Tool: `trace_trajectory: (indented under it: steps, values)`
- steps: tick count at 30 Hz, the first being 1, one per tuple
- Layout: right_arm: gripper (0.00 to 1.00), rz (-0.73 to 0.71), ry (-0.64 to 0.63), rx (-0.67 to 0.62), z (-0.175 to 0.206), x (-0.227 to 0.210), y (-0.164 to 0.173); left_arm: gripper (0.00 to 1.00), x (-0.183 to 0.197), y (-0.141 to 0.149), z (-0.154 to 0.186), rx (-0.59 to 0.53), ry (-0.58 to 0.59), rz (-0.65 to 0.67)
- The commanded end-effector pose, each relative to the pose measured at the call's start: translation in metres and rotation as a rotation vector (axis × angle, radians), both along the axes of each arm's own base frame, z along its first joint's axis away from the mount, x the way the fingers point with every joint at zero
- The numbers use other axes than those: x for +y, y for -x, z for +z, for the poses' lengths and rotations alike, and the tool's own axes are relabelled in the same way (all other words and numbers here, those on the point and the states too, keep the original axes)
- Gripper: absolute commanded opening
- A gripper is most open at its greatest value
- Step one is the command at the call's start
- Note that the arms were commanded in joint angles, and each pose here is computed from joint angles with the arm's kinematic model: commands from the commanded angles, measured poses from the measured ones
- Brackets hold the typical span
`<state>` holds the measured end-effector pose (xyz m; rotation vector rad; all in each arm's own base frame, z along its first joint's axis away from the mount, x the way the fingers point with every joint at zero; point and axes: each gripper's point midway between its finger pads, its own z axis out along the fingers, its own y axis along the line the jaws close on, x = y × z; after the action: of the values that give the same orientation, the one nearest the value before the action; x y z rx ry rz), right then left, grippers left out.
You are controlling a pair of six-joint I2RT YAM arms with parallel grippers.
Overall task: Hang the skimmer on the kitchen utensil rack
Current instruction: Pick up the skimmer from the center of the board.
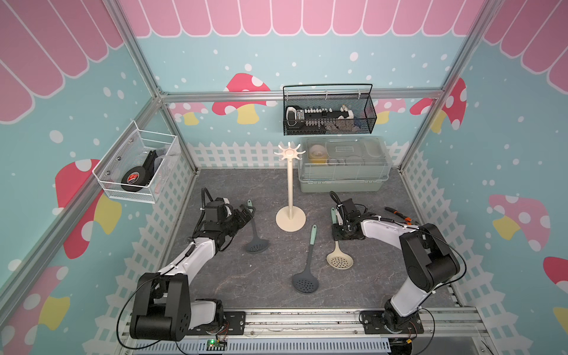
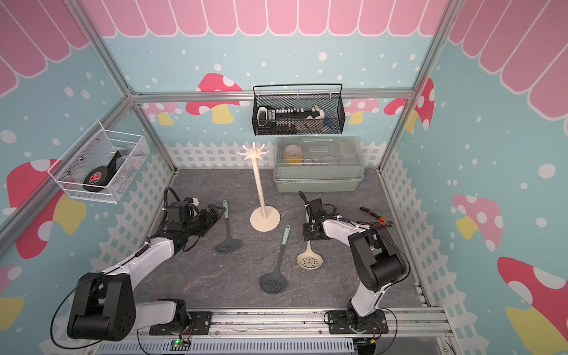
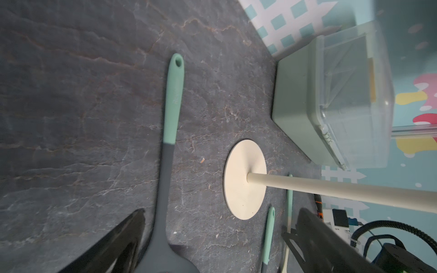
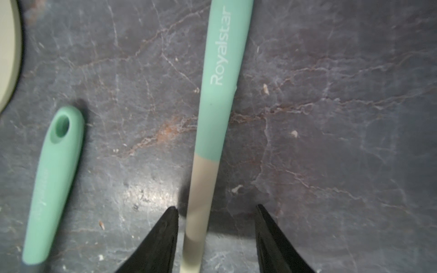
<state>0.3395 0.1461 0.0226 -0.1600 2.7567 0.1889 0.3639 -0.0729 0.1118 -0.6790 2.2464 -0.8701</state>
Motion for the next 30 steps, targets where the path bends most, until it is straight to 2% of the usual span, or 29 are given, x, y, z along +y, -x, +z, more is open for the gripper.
trace_trajectory:
  steps: [1,5,11,17,24,30]
  values:
    - [0.44,-0.006,-0.041,0.024,-0.007,0.010,0.000,0.99,-0.011,0.006,-0.017,0.054,0.105,-0.021]
    - [0.26,0.000,-0.052,0.017,-0.005,0.012,0.001,0.99,-0.017,0.004,-0.019,0.039,0.154,-0.033]
    - [0.12,0.025,-0.061,-0.095,0.038,0.009,-0.005,0.99,-0.013,0.005,-0.010,0.005,0.110,-0.038]
    - [0.04,0.043,-0.120,-0.280,0.125,0.010,-0.009,0.99,-0.003,0.012,0.001,-0.014,0.022,-0.020]
    - [0.00,0.145,-0.401,-0.607,0.262,0.034,0.007,0.99,0.008,0.019,0.014,-0.048,-0.050,0.011]
    - [0.00,0.227,-0.587,-0.769,0.336,0.046,0.030,0.99,0.007,0.020,0.015,-0.054,-0.044,0.008]
